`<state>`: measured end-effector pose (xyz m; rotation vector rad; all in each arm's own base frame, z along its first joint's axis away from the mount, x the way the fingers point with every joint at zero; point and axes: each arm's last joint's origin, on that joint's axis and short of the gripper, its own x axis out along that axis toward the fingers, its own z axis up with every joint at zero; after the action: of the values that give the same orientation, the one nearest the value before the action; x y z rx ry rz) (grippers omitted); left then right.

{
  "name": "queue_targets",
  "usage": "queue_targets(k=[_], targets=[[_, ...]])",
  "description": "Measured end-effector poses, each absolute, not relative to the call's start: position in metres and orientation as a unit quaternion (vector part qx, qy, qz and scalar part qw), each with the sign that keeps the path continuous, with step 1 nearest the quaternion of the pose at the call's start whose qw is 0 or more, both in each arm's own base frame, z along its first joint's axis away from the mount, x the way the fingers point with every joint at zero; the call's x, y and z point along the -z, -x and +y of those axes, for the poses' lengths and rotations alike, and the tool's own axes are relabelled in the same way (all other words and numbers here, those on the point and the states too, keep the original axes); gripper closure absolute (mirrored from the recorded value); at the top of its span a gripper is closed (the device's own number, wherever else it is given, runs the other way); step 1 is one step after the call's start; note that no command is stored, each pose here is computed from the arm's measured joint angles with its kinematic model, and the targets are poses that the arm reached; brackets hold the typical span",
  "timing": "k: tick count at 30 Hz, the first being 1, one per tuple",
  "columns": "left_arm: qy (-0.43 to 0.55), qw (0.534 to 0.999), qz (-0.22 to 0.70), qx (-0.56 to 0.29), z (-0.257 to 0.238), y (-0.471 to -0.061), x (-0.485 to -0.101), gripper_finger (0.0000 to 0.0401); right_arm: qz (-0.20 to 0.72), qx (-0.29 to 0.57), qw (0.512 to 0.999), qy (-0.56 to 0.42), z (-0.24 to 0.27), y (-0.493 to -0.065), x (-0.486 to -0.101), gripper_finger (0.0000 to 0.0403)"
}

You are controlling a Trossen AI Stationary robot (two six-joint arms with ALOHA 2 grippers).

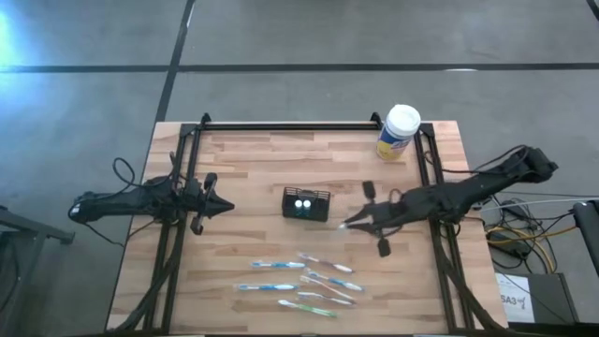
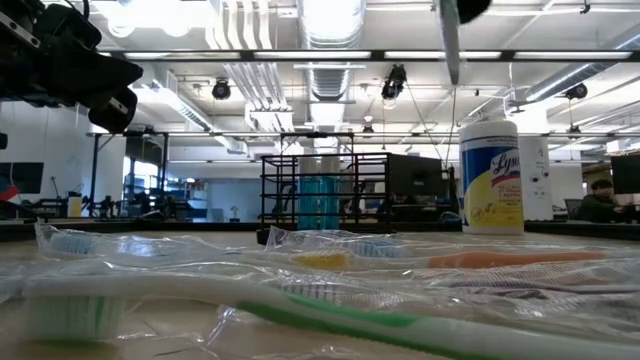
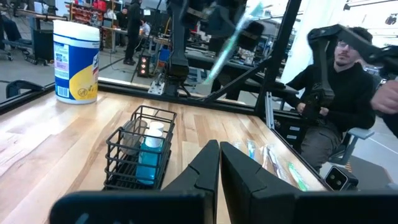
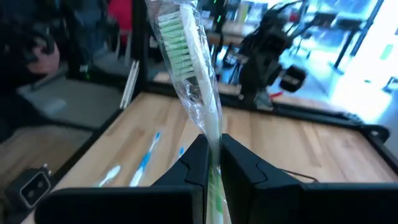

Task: Pick & Place toothbrushing station
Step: Put the top green toothbrush into the wire organizer

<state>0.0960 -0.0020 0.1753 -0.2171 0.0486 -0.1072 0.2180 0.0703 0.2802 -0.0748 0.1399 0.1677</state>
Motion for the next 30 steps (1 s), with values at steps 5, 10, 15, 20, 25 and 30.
queue_targets(k=[5,10,15,20,25,30], targets=[[0.108,0.992,0.024,0.053,-0.002,-0.096,-0.175,0.0382,0.011,-0.061,0.998,0.02,0.058,-0.185,-0.265,0.0381],[0.108,0.992,0.024,0.053,-0.002,-0.096,-0.175,0.0382,-0.035,-0.059,0.998,0.007,0.048,-0.159,-0.254,0.0381],[0.107,0.992,0.024,0.053,-0.002,-0.096,-0.175,0.0382,-0.064,-0.045,0.997,0.005,0.042,-0.141,-0.242,0.0381],[0.108,0.992,0.024,0.053,-0.002,-0.096,-0.175,0.0382,-0.078,-0.044,0.996,0.006,0.037,-0.129,-0.226,0.0381],[0.108,0.992,0.024,0.053,-0.002,-0.096,-0.175,0.0382,-0.091,-0.037,0.995,0.001,0.035,-0.122,-0.211,0.0381],[0.109,0.992,0.024,0.053,-0.002,-0.096,-0.175,0.0382,-0.11,-0.018,0.994,-0.017,0.032,-0.118,-0.205,0.0381]])
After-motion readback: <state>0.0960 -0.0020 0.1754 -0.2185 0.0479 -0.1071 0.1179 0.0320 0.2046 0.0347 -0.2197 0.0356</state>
